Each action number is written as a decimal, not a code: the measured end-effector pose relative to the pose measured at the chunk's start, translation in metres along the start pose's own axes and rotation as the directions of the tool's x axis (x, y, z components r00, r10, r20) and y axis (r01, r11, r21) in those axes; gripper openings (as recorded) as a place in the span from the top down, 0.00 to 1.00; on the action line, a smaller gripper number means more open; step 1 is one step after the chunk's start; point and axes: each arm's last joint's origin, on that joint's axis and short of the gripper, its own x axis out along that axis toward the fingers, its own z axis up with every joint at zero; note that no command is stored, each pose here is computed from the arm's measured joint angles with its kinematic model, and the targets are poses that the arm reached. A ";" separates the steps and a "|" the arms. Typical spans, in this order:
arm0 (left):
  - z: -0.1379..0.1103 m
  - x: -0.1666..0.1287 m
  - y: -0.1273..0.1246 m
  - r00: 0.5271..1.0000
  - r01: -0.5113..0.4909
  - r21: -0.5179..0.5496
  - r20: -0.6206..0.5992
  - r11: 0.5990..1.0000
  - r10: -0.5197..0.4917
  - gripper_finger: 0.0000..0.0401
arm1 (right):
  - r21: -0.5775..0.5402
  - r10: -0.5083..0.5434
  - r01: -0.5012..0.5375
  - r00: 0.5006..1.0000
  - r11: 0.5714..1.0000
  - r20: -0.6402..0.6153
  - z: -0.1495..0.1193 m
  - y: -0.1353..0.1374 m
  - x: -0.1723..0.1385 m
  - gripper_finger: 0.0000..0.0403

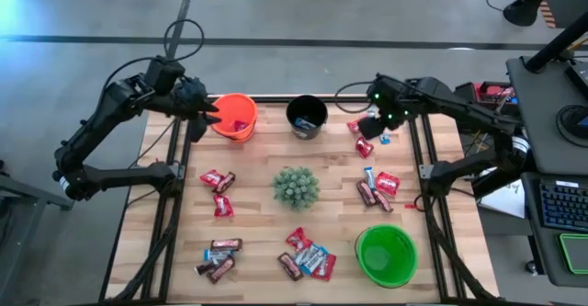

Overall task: Organize candy in baskets
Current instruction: Put the brown chocolate bar into the green bucket

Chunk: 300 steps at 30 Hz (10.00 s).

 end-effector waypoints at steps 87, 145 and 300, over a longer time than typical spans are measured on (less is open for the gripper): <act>-0.057 -0.059 -0.054 0.944 0.326 -0.233 0.027 0.916 -0.330 0.48 | -0.253 0.179 -0.172 0.984 0.952 0.003 -0.090 0.119 0.018 0.55; -0.107 0.086 -0.185 0.773 0.105 -0.211 -0.597 0.972 -0.213 0.45 | -0.288 0.234 -0.202 0.969 0.936 0.079 -0.087 0.088 -0.019 0.55; 0.045 0.100 -0.210 0.993 -0.106 0.120 0.066 0.987 0.098 1.00 | -0.527 0.792 -0.616 0.573 0.585 0.209 -0.054 0.175 -0.015 0.55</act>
